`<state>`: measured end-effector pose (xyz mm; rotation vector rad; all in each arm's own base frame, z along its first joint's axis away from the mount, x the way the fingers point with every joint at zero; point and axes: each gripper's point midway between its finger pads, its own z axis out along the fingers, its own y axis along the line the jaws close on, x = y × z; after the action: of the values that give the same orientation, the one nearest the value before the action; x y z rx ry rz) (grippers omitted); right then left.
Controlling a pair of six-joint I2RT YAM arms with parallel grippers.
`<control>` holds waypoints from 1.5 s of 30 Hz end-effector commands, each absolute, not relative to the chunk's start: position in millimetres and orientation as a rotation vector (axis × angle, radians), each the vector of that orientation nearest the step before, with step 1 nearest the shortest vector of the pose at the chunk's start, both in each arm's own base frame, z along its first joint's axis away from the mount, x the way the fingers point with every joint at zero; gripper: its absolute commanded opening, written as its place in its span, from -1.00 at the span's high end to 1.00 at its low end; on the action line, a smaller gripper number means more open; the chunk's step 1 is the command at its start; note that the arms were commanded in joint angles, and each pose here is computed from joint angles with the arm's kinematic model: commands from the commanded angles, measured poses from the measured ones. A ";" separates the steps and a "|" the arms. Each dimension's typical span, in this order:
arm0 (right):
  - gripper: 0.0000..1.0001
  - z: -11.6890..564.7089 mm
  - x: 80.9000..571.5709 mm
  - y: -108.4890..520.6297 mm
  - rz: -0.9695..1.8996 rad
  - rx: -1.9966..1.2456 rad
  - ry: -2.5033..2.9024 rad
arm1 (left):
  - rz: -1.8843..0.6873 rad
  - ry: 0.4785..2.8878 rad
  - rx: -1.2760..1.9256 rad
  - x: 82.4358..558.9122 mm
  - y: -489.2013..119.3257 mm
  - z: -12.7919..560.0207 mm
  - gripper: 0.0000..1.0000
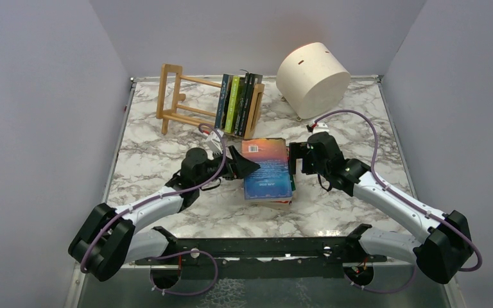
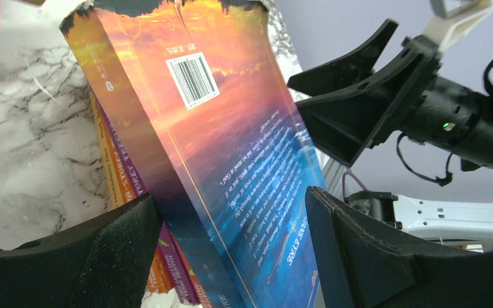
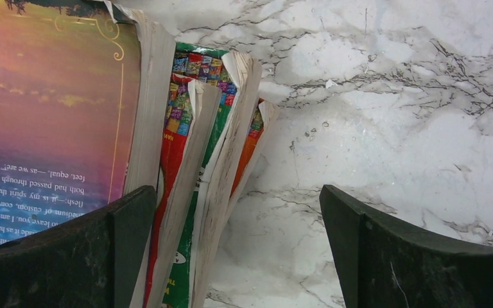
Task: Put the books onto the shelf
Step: Pick up the book from the center of the board.
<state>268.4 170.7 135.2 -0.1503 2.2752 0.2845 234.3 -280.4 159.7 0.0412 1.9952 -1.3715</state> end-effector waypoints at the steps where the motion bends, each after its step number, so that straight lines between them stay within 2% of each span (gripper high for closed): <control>1: -0.95 137.8 269.5 184.7 0.362 -0.178 2.255 | -1.496 1.772 0.157 231.3 -292.2 235.6 -0.43; 22: -0.93 138.8 271.1 190.5 0.394 -0.185 2.243 | -1.533 1.785 0.237 221.4 -322.8 242.7 -0.42; 27: -0.93 141.4 271.0 189.9 0.397 -0.181 2.233 | -1.532 1.803 0.250 221.1 -331.8 238.0 -0.36; 29: -0.93 142.9 271.0 189.6 0.398 -0.180 2.228 | -1.533 1.807 0.253 221.5 -334.2 237.5 -0.28; 32: -0.93 144.5 270.8 189.0 0.398 -0.178 2.223 | -1.534 1.816 0.251 221.1 -336.8 235.6 -0.05; 36: -0.93 145.7 270.1 188.1 0.398 -0.178 2.220 | -1.526 1.824 0.241 221.9 -338.4 232.9 0.41; 38: -0.93 146.3 270.2 187.6 0.397 -0.176 2.219 | -1.525 1.827 0.241 221.5 -338.8 231.7 0.54; 41: -0.93 146.3 269.9 187.0 0.397 -0.175 2.217 | -1.522 1.829 0.242 221.2 -339.0 231.5 0.61; 43: -0.93 146.0 269.6 186.8 0.395 -0.175 2.218 | -1.510 1.834 0.244 221.2 -338.5 230.3 0.79; 45: -0.93 146.2 269.5 186.8 0.395 -0.176 2.217 | -1.490 1.839 0.244 222.6 -337.7 228.9 0.89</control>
<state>266.5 167.9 130.2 -0.1670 2.2828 0.2776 224.3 -326.4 194.5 0.1437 1.9748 -1.4640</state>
